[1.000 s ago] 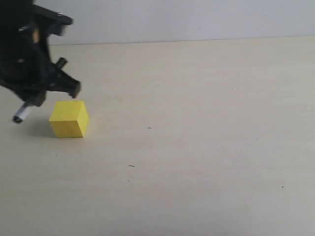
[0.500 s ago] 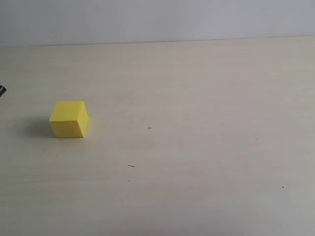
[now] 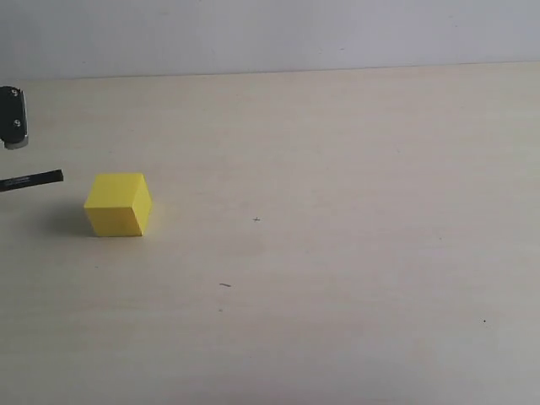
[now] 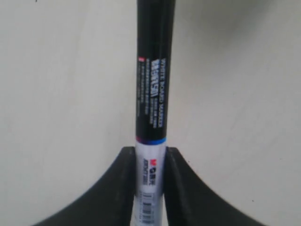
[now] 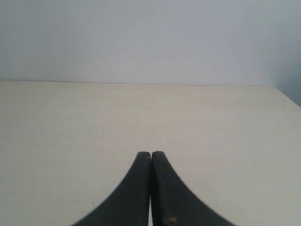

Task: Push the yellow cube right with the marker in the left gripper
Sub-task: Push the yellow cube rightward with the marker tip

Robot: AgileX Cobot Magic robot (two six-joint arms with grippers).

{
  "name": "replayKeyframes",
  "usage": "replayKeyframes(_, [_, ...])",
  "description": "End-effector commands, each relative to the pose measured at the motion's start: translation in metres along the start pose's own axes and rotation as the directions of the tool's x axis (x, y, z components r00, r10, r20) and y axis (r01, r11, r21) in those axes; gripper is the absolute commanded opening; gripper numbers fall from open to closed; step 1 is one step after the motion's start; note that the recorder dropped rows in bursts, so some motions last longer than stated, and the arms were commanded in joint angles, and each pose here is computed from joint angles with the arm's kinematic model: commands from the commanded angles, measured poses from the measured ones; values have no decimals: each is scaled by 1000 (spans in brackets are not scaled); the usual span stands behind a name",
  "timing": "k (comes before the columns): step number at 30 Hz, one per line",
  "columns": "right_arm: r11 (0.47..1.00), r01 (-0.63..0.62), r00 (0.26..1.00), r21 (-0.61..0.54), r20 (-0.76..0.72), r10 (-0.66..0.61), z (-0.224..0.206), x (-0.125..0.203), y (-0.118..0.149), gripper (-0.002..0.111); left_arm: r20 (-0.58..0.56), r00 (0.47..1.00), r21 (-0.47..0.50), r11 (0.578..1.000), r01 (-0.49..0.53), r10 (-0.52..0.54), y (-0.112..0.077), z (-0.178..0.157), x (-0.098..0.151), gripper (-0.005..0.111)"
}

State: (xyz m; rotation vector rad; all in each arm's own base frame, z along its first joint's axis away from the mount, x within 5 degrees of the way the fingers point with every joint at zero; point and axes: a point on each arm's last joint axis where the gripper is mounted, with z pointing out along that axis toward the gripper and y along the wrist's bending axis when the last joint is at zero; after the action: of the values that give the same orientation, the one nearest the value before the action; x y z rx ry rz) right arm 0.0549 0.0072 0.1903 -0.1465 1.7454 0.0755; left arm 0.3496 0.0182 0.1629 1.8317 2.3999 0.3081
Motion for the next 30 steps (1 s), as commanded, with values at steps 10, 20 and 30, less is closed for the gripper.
replayKeyframes(10, [1000, -1, 1000, 6, 3, 1, 0, 1, 0, 0, 118, 957, 17, 963, -268, 265, 33, 50, 11, 0])
replayKeyframes(20, [1000, -1, 1000, 4, 3, 1, 0, 1, 0, 0, 151, 942, 126, 940, -318, 298, 19, 47, -8, 0])
replayKeyframes(30, [1000, -1, 1000, 4, 3, 1, 0, 1, 0, 0, 143, 928, 123, 924, -363, 345, -3, 38, -79, 0])
